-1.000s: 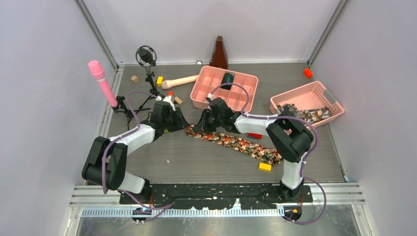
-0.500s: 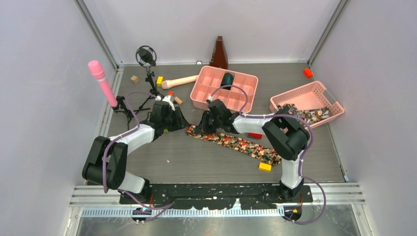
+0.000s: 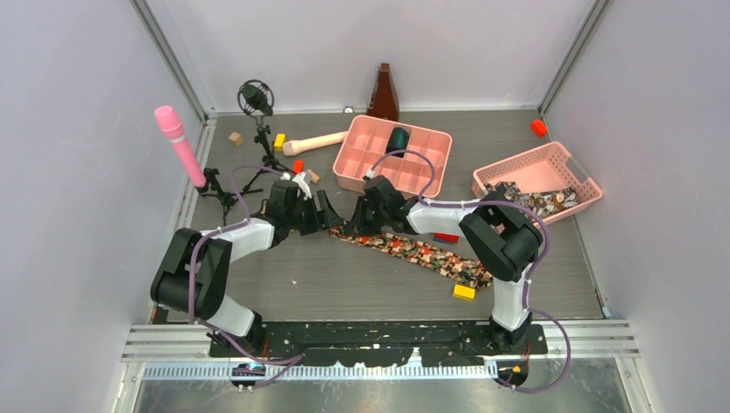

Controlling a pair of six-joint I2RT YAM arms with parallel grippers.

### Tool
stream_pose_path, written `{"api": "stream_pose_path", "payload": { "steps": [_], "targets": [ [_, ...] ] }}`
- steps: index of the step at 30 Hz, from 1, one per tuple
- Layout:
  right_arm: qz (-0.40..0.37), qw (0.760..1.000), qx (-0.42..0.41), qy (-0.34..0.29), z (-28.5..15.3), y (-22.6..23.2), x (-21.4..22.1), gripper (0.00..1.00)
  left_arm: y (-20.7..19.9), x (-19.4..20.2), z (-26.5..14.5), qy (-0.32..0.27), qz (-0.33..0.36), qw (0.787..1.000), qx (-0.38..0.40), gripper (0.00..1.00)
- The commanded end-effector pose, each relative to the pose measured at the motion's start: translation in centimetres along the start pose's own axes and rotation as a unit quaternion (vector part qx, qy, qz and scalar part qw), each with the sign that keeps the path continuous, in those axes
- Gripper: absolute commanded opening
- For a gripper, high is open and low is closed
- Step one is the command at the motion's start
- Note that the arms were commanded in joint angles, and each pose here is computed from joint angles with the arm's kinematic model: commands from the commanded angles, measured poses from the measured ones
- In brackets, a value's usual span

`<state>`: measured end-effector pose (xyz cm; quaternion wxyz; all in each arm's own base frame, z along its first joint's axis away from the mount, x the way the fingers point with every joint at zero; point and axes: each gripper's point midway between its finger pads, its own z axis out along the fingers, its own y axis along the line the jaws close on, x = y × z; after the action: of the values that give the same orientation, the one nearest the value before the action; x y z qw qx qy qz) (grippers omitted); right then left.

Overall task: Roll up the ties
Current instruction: Roll the tie at the center of the board.

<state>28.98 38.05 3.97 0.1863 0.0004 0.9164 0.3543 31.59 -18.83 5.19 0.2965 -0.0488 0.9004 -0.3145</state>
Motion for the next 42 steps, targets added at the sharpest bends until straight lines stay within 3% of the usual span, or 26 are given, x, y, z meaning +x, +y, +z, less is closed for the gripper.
{"api": "stream_pose_path", "payload": {
  "steps": [1,5,16,20,31,42],
  "targets": [
    [-0.003,0.999,0.020,-0.028,-1.1,-0.1,-1.0,0.00,-1.2,0.0,0.3,0.001,0.002,0.999,0.044,0.68],
    [-0.002,0.999,0.022,-0.031,-1.2,-0.2,-1.0,0.00,-1.1,0.5,0.5,0.008,0.001,0.999,0.051,0.59],
    [-0.005,0.999,0.010,-0.033,-1.5,0.4,-1.1,0.00,-1.9,0.3,0.9,0.011,0.005,0.997,0.075,0.15],
    [-0.027,0.999,0.000,-0.047,-2.8,1.2,-1.7,0.02,-2.1,0.2,0.9,0.015,0.015,0.997,0.075,0.04],
    [-0.079,0.985,0.072,-0.137,-8.9,0.1,-4.8,0.05,-1.1,-0.8,0.4,-0.010,0.125,0.991,-0.043,0.00],
    [-0.074,0.975,0.106,-0.179,-11.5,-1.4,-5.6,0.05,-2.0,-1.9,-0.3,-0.049,0.259,0.949,-0.171,0.00]
  ]
}}
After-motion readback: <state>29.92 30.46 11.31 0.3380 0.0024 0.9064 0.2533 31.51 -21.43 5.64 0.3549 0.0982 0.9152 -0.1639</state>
